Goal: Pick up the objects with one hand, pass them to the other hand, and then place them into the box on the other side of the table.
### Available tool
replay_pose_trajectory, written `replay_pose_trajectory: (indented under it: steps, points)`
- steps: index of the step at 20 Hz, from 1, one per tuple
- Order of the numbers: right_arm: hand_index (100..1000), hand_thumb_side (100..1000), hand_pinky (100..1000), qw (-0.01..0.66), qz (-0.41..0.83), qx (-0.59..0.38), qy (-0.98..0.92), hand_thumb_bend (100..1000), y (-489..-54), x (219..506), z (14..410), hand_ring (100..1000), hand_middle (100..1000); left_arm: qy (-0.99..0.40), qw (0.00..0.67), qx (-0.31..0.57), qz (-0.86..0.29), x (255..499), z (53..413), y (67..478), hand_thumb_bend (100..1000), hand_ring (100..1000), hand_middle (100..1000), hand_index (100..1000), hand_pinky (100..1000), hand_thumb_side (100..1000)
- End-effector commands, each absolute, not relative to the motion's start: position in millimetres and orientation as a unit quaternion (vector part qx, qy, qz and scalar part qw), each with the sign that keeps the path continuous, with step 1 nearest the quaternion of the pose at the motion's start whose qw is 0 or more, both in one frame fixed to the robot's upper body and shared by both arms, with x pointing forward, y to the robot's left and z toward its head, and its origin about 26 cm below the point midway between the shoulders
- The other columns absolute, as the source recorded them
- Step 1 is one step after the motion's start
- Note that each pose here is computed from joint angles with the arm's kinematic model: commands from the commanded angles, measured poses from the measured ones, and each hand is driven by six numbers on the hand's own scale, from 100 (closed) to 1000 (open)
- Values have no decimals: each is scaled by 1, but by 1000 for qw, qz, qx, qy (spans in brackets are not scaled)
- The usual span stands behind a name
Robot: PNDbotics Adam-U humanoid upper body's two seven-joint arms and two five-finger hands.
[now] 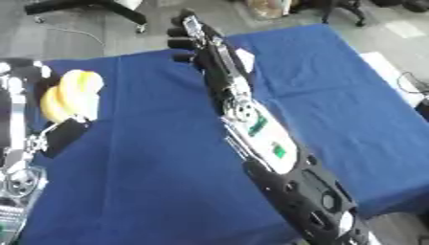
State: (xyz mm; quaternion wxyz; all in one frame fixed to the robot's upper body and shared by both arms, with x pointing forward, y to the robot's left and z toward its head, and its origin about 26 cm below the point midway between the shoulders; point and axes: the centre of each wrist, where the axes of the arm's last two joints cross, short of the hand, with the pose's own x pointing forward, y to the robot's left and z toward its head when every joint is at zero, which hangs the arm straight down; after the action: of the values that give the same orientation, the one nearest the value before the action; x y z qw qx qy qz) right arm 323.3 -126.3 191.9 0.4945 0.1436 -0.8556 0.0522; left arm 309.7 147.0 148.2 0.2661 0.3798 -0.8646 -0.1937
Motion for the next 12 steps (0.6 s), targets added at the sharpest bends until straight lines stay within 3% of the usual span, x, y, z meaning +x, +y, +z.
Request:
replay_pose_trajectory:
  steps: [1,6,12]
  points:
    - [785,771,736,435,50,142,-888,100,-133,314,212,728,671,-836,276,442,-172,318,149,172,204,203,100,198,286,100]
    - [783,776,731,424,70,142,-892,100,-137,314,209,724,662,-755,309,559,-148,326,154,226,210,217,100,215,298,100]
    - [782,780,729,431,87,131,-889,100,-139,319,200,720,656,-624,339,694,-124,319,173,300,213,228,100,229,308,100]
